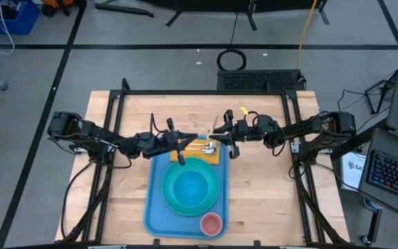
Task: Set up tray
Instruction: Put the light green knife on top of the orange napkin to the bottom of the orange spoon
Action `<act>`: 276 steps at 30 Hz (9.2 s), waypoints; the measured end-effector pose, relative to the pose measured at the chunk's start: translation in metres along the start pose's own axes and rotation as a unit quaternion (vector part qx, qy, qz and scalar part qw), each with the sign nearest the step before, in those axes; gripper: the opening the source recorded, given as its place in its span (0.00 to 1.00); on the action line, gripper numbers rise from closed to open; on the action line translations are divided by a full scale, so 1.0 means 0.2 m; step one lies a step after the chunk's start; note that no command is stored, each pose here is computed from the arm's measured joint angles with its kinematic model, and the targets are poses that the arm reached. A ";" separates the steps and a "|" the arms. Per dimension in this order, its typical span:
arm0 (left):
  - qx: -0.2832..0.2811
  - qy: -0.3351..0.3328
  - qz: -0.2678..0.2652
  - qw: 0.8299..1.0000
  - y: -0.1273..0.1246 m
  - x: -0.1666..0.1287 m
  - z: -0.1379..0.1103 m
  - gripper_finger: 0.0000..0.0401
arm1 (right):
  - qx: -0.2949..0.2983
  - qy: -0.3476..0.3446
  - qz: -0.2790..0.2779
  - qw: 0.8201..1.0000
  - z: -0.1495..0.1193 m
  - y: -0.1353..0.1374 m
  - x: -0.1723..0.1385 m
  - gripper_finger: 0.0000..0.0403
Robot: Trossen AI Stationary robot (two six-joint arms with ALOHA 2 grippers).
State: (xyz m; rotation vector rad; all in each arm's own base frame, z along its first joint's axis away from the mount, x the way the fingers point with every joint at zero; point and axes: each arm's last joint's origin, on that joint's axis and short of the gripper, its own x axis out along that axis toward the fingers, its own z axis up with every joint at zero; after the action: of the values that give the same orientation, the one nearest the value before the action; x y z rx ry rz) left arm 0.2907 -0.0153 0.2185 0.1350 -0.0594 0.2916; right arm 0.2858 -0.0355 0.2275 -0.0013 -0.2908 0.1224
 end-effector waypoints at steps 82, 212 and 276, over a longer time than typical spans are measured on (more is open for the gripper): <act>0.097 0.074 0.173 0.977 -0.04 0.07 -0.02 0.48 | 0.068 -0.060 -0.111 0.990 -0.10 -0.06 0.28 0.11; -0.164 0.272 -0.250 0.915 0.21 -0.02 -0.08 0.12 | 0.016 0.166 -0.043 0.985 0.44 -0.13 0.37 0.57; -0.159 0.280 -0.216 0.922 0.22 -0.02 -0.09 0.12 | -0.027 0.153 -0.044 0.987 0.43 -0.03 0.42 0.65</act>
State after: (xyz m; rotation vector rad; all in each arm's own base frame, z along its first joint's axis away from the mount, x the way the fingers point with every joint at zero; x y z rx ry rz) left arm 0.2755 0.0281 0.2062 -0.2625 0.4864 -0.1321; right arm 0.3422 -0.0325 0.3346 -0.0600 0.0134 0.0254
